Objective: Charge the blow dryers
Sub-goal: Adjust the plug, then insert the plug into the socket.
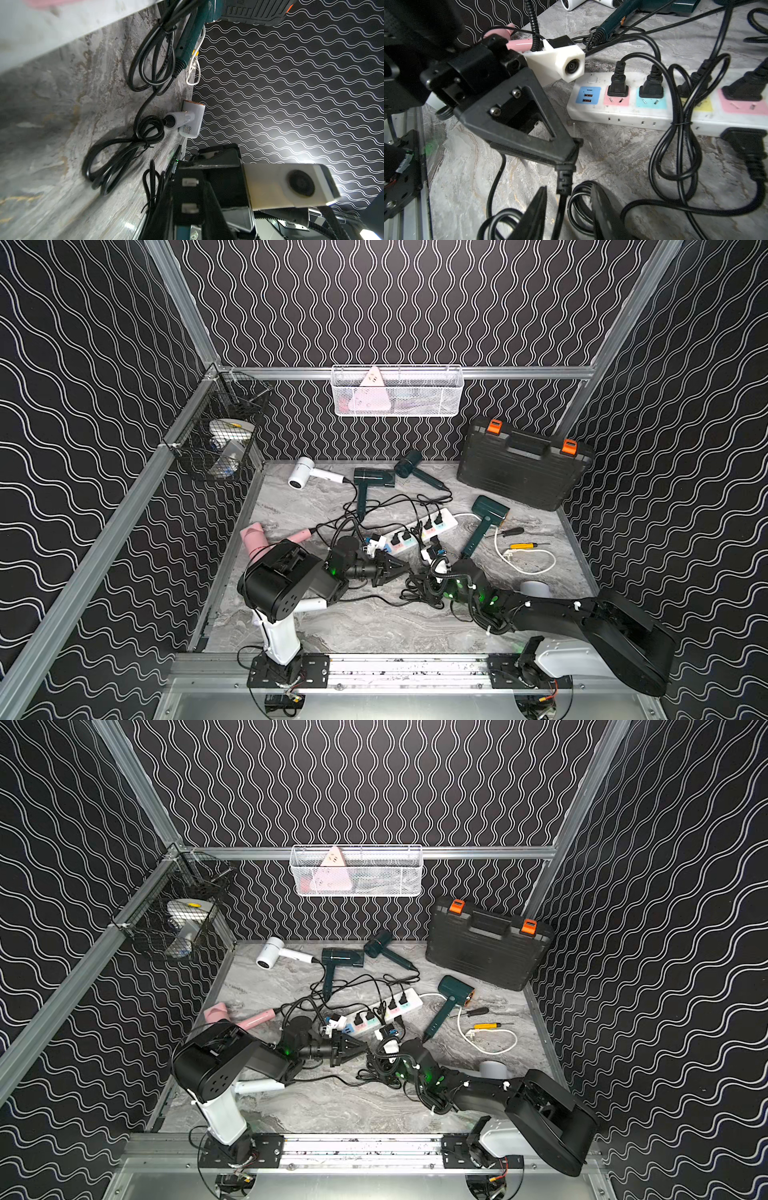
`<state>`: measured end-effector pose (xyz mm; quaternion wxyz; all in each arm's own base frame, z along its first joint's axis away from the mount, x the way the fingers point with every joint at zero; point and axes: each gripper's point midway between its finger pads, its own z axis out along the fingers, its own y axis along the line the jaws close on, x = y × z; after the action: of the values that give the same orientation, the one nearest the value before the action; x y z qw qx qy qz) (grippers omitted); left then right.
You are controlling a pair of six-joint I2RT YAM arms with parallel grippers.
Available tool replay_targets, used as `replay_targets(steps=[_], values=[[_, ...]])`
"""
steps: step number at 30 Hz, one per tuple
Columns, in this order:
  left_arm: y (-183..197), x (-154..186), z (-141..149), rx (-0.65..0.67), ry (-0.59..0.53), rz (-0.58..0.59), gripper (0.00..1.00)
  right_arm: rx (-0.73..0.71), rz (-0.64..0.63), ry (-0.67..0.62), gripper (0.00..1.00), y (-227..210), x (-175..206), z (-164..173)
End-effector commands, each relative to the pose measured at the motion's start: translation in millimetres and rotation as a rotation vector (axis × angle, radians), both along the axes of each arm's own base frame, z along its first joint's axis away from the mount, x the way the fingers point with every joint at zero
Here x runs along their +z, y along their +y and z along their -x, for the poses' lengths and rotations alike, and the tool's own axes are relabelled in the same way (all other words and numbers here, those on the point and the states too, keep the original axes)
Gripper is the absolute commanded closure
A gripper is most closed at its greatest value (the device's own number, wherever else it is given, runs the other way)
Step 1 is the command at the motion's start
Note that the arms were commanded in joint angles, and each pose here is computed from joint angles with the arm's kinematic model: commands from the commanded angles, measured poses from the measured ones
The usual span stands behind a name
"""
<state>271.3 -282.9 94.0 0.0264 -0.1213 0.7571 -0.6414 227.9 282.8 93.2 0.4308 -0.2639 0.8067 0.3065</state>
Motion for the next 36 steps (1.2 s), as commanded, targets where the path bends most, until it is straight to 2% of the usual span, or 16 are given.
replay_targets(steps=[1,5,16,20,22,24,27,30,34,36], values=[[-3,15,1,-0.017,-0.049,0.051,1.00,0.015,-0.048,-0.010,0.70,7,11,-2],[-4,16,2,-0.021,-0.051,0.052,1.00,0.017,-0.053,-0.006,0.77,8,10,-4],[-7,18,5,-0.035,-0.060,0.054,1.00,0.022,-0.055,-0.001,0.79,10,10,-6],[-7,19,5,-0.034,-0.063,0.054,1.00,0.025,-0.047,-0.001,0.94,10,9,-6],[-7,18,5,-0.036,-0.068,0.044,0.95,0.024,-0.040,-0.002,1.00,10,8,-6],[-6,16,4,-0.036,-0.077,0.015,0.82,0.015,-0.031,-0.008,1.00,8,8,-8],[2,9,-6,-0.014,-0.103,-0.065,0.67,0.001,0.000,-0.011,1.00,5,5,-10],[26,0,-24,0.045,-0.151,-0.228,0.58,-0.007,0.045,-0.007,1.00,4,0,-14],[71,6,-50,0.144,-0.270,-0.542,0.54,-0.025,0.112,-0.001,1.00,4,-9,-19],[92,11,-62,0.206,-0.294,-0.627,0.54,-0.037,0.144,-0.008,1.00,4,-13,-21]])
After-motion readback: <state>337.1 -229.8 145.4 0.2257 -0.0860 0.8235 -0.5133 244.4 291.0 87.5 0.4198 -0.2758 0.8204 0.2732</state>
